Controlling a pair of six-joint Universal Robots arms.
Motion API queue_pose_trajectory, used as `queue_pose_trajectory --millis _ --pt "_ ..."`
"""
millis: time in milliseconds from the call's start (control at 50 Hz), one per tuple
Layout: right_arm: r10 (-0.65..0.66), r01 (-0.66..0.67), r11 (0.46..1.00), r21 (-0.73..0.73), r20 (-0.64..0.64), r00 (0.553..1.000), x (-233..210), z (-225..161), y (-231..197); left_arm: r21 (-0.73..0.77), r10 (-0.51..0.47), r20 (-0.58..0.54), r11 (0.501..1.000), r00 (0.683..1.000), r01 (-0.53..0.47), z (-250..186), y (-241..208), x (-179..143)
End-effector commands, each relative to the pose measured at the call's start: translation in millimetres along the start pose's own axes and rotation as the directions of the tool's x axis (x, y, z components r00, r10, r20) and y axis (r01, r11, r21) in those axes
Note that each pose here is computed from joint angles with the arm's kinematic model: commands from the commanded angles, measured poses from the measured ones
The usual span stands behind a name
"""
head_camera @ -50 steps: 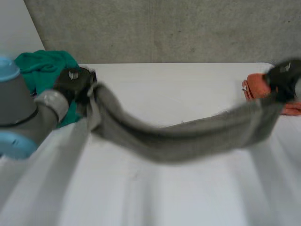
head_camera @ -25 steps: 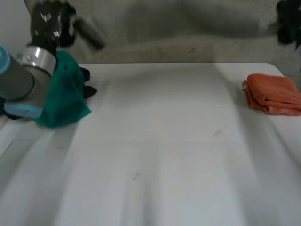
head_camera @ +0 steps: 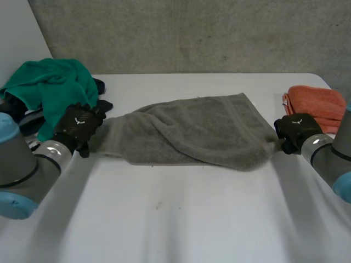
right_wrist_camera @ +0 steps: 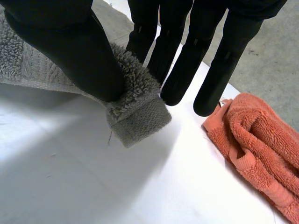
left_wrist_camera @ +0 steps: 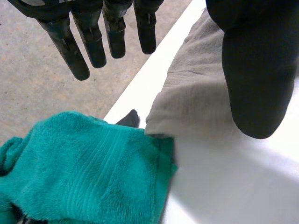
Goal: Fold the laundry.
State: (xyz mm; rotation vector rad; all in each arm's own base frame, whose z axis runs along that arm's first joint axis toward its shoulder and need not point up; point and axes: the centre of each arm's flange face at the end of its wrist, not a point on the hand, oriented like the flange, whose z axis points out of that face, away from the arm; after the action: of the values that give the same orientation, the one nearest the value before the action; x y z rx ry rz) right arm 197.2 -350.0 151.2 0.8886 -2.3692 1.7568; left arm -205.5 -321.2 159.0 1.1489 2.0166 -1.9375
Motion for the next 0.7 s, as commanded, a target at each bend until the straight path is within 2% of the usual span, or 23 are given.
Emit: queue_pose_trajectory --millis 20,100,240,580,700 --pt "0.004 -0.004 1.0 -0.006 0.006 1.0 -3 -12 1 0.013 -0.028 -0.047 1.0 0.999 0.028 -27 -24 11" --pt "0.005 -0.005 1.0 -0.007 0.022 1.0 -5 -14 3 0.039 -0.031 -0.065 0.999 0.997 0.033 -27 -28 22" --pt "0.007 -0.006 1.0 -0.012 0.028 1.0 -7 -15 4 -0.025 -0.042 -0.114 0.999 0.993 0.04 -6 6 45" --pt "0.003 -0.003 1.0 -0.012 0.028 1.0 -7 -15 4 0.001 -0.027 -0.066 1.0 0.997 0.027 41 23 38" --pt "-0.004 0.004 1.0 0.004 0.016 1.0 -3 -17 -2 0.002 -0.025 -0.045 1.0 0.999 0.025 44 22 32"
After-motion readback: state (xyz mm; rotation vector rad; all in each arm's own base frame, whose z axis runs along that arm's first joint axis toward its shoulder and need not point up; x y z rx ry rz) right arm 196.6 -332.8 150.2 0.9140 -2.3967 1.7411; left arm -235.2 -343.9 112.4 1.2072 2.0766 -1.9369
